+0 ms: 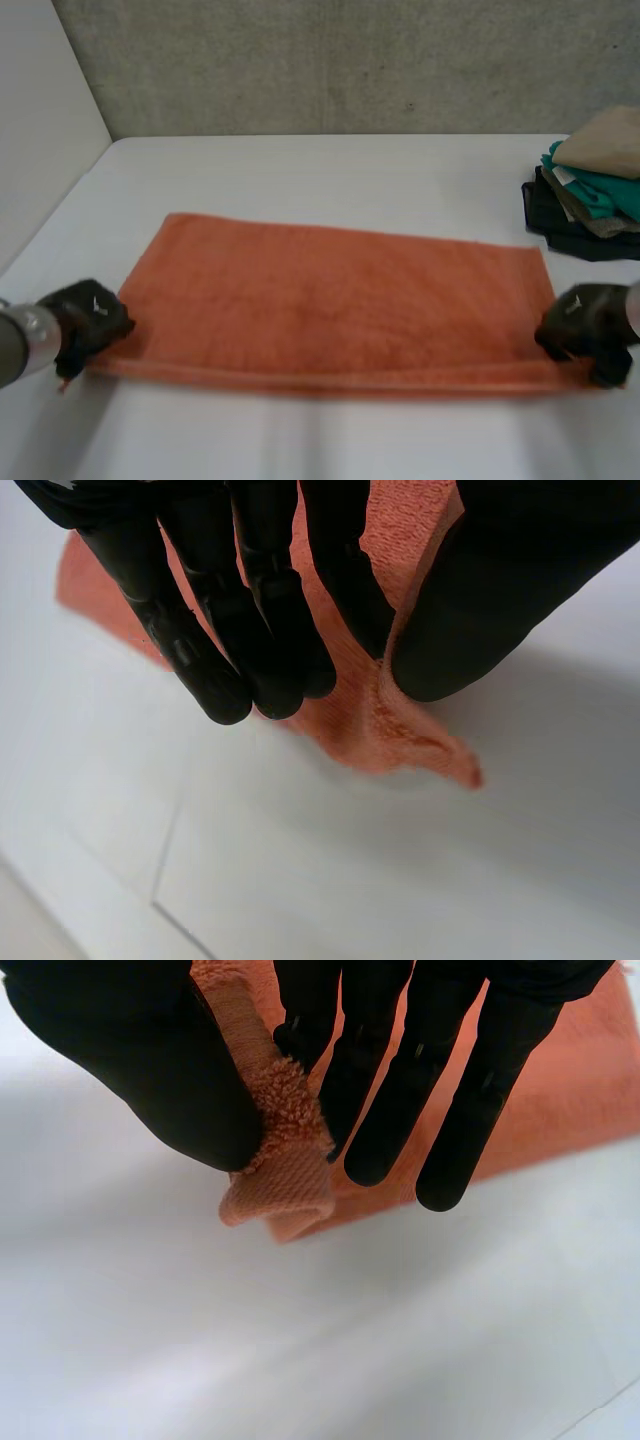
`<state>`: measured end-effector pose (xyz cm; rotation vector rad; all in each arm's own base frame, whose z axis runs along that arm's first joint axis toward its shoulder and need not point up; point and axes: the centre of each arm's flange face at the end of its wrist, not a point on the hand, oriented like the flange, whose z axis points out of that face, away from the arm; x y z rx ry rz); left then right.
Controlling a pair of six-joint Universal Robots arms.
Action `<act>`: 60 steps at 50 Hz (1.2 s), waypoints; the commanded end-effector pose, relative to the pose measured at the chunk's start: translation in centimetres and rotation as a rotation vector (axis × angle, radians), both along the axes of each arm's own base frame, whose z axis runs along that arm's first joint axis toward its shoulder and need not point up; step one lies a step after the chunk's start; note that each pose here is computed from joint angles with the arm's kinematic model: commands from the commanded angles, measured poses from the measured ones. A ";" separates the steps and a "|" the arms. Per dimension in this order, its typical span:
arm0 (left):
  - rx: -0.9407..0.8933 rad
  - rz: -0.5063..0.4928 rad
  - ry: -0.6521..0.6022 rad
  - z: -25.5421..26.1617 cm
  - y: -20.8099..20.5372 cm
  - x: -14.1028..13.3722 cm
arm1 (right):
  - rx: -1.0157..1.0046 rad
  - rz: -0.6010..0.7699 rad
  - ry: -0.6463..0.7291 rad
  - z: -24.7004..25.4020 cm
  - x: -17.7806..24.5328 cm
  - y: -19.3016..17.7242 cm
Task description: Fold the laundry.
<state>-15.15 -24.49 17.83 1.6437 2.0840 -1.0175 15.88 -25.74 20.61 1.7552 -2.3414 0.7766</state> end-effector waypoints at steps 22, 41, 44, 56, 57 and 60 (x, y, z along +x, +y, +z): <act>-0.456 0.053 0.149 -0.4 -15.0 -9.6 | -0.386 -0.217 -0.206 -3.7 1.0 -10.7; -0.538 0.020 0.208 -0.8 -16.8 -13.7 | -0.541 -0.259 -0.150 -5.2 2.7 -15.0; -0.559 0.040 0.227 0.1 -16.8 -13.7 | -0.587 -0.278 -0.159 -3.9 2.8 -15.0; -0.526 0.138 0.401 3.7 -14.0 -13.1 | -0.563 -0.358 -0.493 2.3 3.2 -9.2; -0.509 0.139 0.412 3.6 -13.5 -13.0 | -0.524 -0.370 -0.507 1.9 3.0 -8.1; -0.484 0.135 0.436 3.3 -12.7 -12.9 | -0.436 -0.396 -0.469 0.5 2.3 -6.0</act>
